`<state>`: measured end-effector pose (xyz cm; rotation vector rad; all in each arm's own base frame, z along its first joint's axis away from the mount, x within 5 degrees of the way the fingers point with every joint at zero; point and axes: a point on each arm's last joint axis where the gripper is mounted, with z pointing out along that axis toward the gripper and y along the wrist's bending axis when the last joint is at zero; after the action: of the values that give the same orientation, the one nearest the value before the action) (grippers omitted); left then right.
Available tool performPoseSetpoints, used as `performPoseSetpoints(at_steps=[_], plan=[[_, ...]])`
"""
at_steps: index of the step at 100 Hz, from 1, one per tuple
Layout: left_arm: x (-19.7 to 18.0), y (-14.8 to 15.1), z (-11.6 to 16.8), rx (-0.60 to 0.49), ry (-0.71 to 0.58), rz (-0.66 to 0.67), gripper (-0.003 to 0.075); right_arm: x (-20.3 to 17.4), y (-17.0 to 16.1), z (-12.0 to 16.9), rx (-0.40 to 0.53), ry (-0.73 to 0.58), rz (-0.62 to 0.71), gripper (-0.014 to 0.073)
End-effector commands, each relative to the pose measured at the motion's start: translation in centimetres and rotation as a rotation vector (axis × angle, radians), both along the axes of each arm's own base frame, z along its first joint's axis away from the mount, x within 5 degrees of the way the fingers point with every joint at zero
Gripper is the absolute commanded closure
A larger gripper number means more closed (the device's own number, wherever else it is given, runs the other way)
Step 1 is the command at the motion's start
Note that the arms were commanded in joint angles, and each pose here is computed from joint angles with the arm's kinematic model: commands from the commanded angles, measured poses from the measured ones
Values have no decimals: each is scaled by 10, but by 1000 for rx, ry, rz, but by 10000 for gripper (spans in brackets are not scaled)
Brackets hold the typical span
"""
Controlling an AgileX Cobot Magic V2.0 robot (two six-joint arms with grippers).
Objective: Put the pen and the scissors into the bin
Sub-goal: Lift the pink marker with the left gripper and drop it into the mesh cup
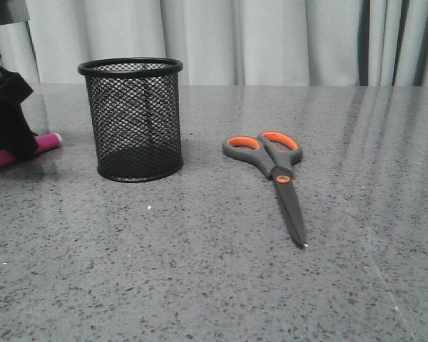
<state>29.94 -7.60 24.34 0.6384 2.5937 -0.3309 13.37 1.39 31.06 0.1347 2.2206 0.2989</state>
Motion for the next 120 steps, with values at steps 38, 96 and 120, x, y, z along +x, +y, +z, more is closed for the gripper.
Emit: performPoseSetpoints(at_steps=[38, 96, 120], plan=[[-50, -3, 116, -298, -437, 72, 742, 4, -1, 14, 5, -78, -17, 194], [-55, -72, 135, -456, -709, -59, 742, 4, -1, 13, 5, -72, -15, 194], [-37, -104, 101, -390, -660, -75, 742, 4, -1, 13, 5, -67, -14, 194]])
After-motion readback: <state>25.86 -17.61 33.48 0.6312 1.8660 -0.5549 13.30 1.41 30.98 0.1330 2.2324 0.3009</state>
